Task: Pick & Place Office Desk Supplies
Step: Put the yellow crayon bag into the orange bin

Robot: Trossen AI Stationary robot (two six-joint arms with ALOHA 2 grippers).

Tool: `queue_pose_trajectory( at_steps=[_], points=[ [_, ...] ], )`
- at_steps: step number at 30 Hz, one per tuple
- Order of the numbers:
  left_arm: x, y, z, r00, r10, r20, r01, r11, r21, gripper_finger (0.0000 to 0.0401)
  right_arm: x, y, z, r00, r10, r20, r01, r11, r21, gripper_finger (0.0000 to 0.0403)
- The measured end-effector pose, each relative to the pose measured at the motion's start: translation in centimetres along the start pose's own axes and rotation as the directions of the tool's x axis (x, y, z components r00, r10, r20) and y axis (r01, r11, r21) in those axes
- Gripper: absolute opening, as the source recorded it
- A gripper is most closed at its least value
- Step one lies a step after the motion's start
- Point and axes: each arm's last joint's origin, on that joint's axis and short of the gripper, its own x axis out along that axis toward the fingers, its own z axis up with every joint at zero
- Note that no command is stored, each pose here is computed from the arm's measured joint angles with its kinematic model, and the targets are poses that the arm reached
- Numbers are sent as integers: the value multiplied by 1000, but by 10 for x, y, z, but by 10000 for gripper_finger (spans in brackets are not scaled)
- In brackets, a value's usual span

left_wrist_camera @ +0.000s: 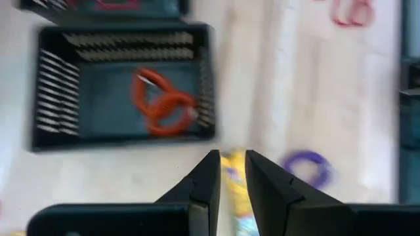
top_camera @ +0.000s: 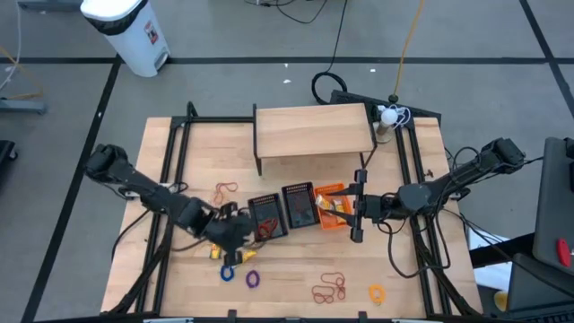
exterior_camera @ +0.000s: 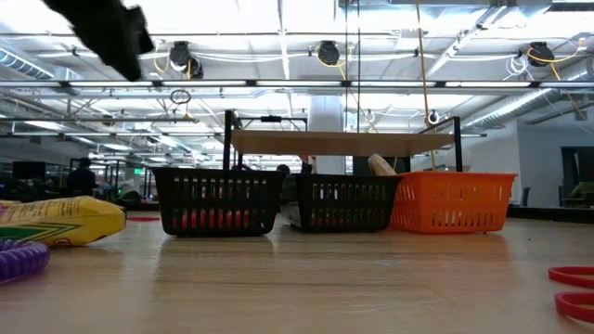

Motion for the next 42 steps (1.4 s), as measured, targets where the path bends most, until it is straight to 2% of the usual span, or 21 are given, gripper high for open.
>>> queue_pose_trajectory(
  at_steps=[5,8,12,17,24,30,36,42],
  points=[
    [-6,-21,-17,999,-50,-20,49,997,-54,74,0,0,0,1000,-2,4,1,999,32,171],
    [-7,-29,-24,998,-53,-17,52,998,-38,74,0,-1,1,1000,-5,14,4,998,55,171],
    [-2,-34,-31,998,-47,-41,47,999,-6,75,0,-1,1,1000,-5,14,4,998,65,171],
    [12,-39,-33,997,-39,-64,36,998,-50,82,0,0,0,1000,-1,4,1,995,95,171],
    [38,-42,-40,992,19,-125,-38,987,-154,139,0,1,-2,1000,8,-21,-6,993,117,171],
    [60,-43,-47,968,8,-250,-84,952,-295,202,0,2,-4,999,18,-35,-13,990,143,171],
    [79,-40,-51,948,25,-318,-134,935,-327,245,0,2,-5,999,23,-49,-16,988,150,171],
    [87,-35,-47,945,42,-325,-164,920,-356,265,-1,3,-7,997,30,-69,-18,986,164,171]
  ],
)
